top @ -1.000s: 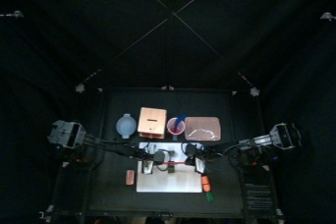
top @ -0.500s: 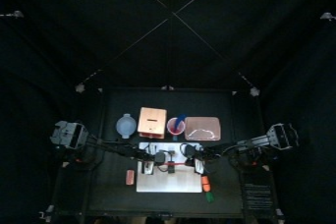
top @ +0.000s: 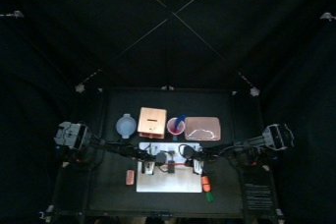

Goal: Place sushi on board then cut the sushi with the knife then place the pieces on the plate
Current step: Cut the sushi into 4 pieces

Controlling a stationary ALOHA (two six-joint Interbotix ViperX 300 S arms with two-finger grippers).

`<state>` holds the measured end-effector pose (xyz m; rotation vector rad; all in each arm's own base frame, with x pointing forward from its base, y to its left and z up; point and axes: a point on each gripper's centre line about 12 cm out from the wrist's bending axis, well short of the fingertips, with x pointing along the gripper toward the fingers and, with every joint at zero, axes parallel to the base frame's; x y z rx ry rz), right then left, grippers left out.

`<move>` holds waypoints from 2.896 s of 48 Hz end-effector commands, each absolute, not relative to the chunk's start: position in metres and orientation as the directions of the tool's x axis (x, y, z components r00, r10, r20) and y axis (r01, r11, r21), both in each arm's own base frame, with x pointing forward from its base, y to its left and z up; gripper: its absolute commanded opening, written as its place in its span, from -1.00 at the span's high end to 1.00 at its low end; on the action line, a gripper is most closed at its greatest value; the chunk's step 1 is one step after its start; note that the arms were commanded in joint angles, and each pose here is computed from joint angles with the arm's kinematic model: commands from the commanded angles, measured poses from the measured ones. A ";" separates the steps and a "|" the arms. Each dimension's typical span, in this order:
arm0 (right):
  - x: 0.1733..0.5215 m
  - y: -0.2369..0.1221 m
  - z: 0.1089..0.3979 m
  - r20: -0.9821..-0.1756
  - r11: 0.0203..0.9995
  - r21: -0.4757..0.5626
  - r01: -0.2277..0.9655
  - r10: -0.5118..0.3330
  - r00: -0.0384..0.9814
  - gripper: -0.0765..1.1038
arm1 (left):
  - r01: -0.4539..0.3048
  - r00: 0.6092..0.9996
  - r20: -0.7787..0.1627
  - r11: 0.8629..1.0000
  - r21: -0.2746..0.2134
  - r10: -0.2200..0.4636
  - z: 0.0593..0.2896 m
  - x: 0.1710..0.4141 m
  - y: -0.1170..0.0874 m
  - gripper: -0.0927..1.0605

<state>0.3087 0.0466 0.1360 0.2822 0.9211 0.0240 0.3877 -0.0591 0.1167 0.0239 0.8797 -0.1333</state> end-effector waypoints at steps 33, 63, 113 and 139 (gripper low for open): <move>0.316 0.037 0.136 -0.787 0.972 0.216 0.096 0.115 0.607 0.13 | 0.117 0.652 -0.754 0.993 -0.001 -0.077 0.120 0.399 -0.043 0.04; 0.308 0.039 0.179 -0.733 0.966 0.250 0.061 0.148 0.664 0.13 | 0.136 0.685 -0.724 0.991 0.013 -0.084 0.163 0.390 -0.044 0.04; 0.306 0.061 0.173 -0.745 0.954 0.297 0.040 0.205 0.635 0.13 | 0.169 0.656 -0.738 0.984 -0.062 -0.160 0.147 0.391 -0.084 0.04; 0.307 0.062 0.165 -0.760 0.955 0.292 0.046 0.202 0.618 0.13 | 0.166 0.640 -0.752 0.984 -0.065 -0.158 0.139 0.391 -0.084 0.04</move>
